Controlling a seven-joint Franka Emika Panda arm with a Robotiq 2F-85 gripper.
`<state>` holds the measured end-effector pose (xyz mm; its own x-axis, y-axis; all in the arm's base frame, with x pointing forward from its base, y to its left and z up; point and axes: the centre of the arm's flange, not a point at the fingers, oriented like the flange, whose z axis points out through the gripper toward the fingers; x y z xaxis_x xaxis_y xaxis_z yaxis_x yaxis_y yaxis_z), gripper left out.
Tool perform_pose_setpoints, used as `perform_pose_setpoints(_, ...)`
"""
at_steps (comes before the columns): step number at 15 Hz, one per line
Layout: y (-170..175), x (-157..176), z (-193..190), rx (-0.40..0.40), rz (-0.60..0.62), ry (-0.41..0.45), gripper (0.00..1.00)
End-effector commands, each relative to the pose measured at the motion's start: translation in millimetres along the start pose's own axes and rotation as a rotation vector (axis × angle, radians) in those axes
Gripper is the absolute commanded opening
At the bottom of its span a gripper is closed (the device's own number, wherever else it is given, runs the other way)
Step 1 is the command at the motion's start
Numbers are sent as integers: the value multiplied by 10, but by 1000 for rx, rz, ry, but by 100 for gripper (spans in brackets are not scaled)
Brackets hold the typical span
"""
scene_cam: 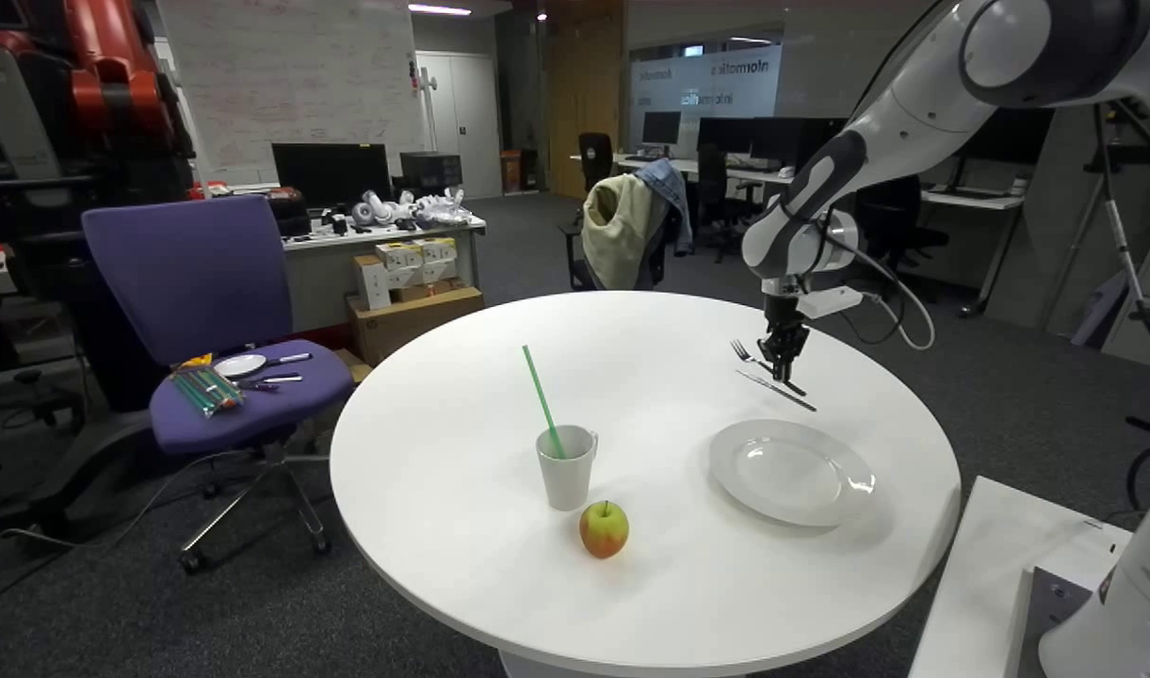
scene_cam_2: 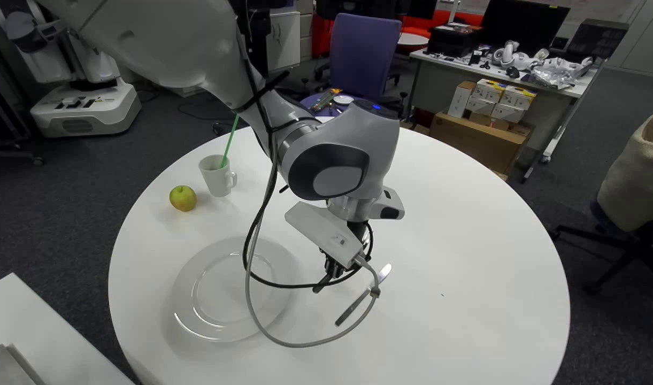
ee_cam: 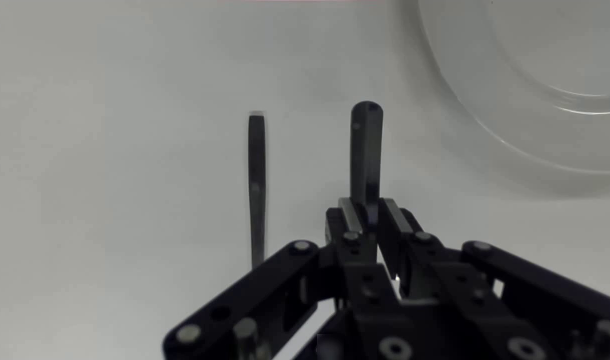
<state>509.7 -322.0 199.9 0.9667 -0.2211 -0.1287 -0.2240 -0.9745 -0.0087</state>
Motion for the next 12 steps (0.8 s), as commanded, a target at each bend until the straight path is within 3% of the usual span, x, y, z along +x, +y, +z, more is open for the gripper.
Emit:
perform_pose_setpoints(1,10,-261,-300,-2,0,1,4)
perform_pose_setpoints(12,61,-396,-348,-112,-83,-139,4)
